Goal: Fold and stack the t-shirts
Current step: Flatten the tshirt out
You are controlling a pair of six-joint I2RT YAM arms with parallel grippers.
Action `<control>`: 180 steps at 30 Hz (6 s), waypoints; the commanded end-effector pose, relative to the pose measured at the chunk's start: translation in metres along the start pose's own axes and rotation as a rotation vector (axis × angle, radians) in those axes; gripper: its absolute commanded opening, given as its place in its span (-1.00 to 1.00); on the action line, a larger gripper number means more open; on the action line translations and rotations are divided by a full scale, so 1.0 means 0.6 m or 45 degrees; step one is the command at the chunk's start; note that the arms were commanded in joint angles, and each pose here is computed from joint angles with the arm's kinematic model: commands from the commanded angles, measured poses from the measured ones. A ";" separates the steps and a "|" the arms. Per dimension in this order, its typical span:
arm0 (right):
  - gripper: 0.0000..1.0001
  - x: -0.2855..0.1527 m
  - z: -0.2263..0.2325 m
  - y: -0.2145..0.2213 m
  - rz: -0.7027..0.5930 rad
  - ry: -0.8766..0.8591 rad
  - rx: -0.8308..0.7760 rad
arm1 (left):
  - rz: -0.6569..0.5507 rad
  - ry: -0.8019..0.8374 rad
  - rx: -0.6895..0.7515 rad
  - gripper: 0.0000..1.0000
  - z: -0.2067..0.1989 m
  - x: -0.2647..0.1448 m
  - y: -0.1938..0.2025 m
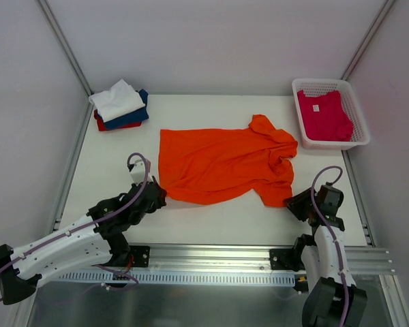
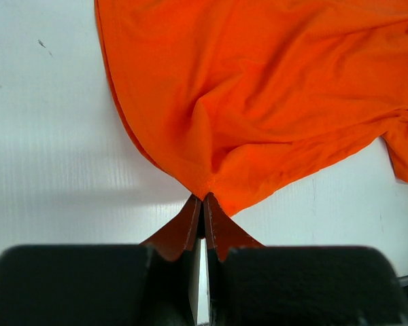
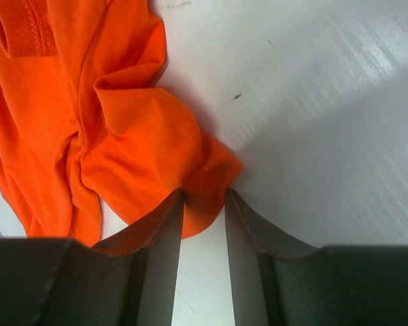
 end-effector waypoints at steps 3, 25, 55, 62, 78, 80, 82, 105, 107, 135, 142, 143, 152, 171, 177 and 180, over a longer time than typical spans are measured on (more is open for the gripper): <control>-0.42 0.010 -0.002 -0.004 -0.009 -0.009 0.026 | 0.000 0.016 -0.028 -1.00 -0.001 -0.001 0.000; -0.99 -0.129 0.135 -0.128 -0.374 -0.256 -0.296 | -0.171 0.063 0.024 -1.00 -0.025 -0.033 -0.068; -0.99 -0.589 0.466 -0.297 -1.153 -1.011 -0.622 | -1.175 0.445 0.156 -1.00 -0.095 -0.417 -0.485; -0.99 -0.678 0.494 -0.288 -1.308 -1.131 -0.679 | -1.266 0.581 0.160 -1.00 -0.084 -0.465 -0.499; -0.99 -0.685 0.525 -0.305 -1.236 -1.256 -0.661 | -1.256 0.550 0.175 -1.00 -0.114 -0.412 -0.484; -0.99 -0.661 0.527 -0.318 -1.193 -1.249 -0.641 | -1.228 0.538 0.186 -1.00 -0.130 -0.390 -0.480; -0.99 -0.644 0.529 -0.329 -1.163 -1.234 -0.631 | -1.208 0.530 0.197 -1.00 -0.144 -0.375 -0.477; -0.99 -0.464 0.560 -0.400 -0.876 -1.133 -0.681 | -0.842 0.804 0.338 -1.00 -0.256 -0.153 -0.536; -1.00 -0.458 0.571 -0.401 -0.856 -1.133 -0.700 | -0.760 0.836 0.333 -1.00 -0.257 -0.114 -0.547; -0.99 -0.431 0.672 -0.432 -1.126 -0.885 -1.110 | -0.528 0.659 0.026 -1.00 -0.016 0.186 -0.708; -0.99 -0.455 0.677 -0.406 -1.346 -0.833 -1.235 | -0.467 0.674 -0.011 -1.00 0.002 0.233 -0.696; -0.99 -0.449 0.681 -0.412 -1.381 -0.814 -1.254 | -0.465 0.679 -0.013 -1.00 0.003 0.238 -0.693; -0.99 -0.290 0.745 -0.494 -1.535 -0.582 -1.241 | -0.453 0.687 -0.031 -1.00 0.020 0.271 -0.677; -0.99 -0.154 0.781 -0.510 -1.508 -0.565 -1.207 | -0.395 0.661 -0.059 -1.00 0.058 0.365 -0.660; -1.00 -0.222 0.799 -0.503 -1.597 -0.612 -1.234 | -0.483 0.710 0.006 -1.00 0.021 0.307 -0.704; -0.99 -0.287 0.798 -0.485 -1.717 -0.658 -1.236 | -0.564 0.753 0.059 -1.00 -0.010 0.250 -0.733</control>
Point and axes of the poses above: each gripper's point midway between its finger pads, its own x axis out along the fingers, its own z axis along the line the jaws close on, y = z × x, the point moved 8 cm from there along -x, back along the fingers, and after that the axes turned 5 degrees about -x, right-handed, at the moved point
